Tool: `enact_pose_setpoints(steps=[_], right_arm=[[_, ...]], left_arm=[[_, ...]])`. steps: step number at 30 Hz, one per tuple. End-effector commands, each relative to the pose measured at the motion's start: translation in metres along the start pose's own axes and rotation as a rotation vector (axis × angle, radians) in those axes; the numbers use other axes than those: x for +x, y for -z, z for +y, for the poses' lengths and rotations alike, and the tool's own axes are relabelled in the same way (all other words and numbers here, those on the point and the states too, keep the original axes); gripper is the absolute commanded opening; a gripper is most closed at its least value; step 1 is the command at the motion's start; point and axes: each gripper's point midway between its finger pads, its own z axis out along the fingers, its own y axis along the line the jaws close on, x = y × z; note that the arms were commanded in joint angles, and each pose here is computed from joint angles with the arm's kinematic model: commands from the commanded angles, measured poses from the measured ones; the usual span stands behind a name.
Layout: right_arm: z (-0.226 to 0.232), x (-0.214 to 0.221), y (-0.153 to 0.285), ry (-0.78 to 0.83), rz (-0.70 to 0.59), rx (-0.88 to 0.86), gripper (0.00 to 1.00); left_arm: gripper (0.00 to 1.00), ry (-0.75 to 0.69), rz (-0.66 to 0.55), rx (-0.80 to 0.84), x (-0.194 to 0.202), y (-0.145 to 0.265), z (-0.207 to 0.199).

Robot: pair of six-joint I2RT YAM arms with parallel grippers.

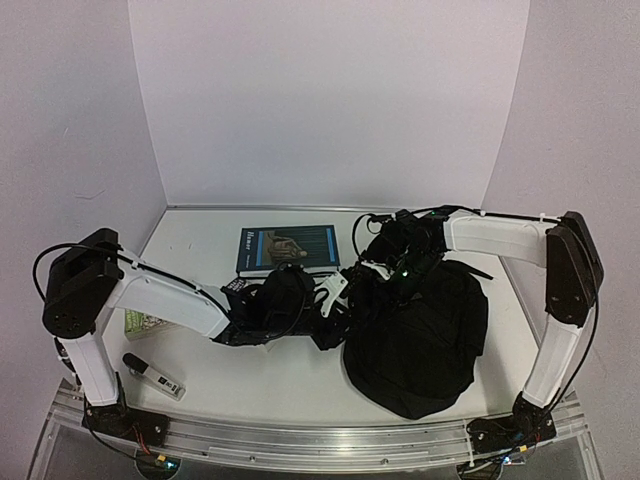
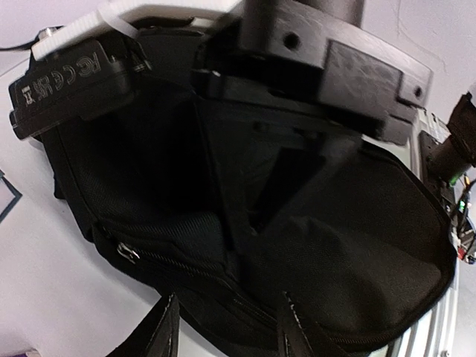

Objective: Pack the student bag
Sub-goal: Unzip the student bag at the center of the board.

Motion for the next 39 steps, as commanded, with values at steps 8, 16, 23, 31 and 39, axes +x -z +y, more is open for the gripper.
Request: enact_pose_setpoints(steps=[8,16,23,31,39], right_arm=[[0.015,-0.010,0.009,0.019,-0.038,-0.057,0.00],[0.013,-0.010,0.009,0.018,-0.038,-0.042,0.00],[0.005,-0.014,0.008,0.009,-0.043,-0.006,0.00],[-0.002,-0.017,0.011,-0.005,-0.052,-0.003,0.00],[-0.001,-0.021,0.012,-0.037,-0.058,-0.015,0.00]], left_arm=[[0.24,-0.017,-0.045,-0.101,-0.019,-0.002,0.013],[0.00,-0.009,-0.055,-0.078,-0.017,0.011,0.009],[0.00,-0.033,-0.035,0.018,-0.011,0.020,-0.014],[0.00,-0.019,0.009,0.097,0.010,0.029,-0.030],[0.00,-0.084,0.059,0.177,0.022,0.024,-0.054]])
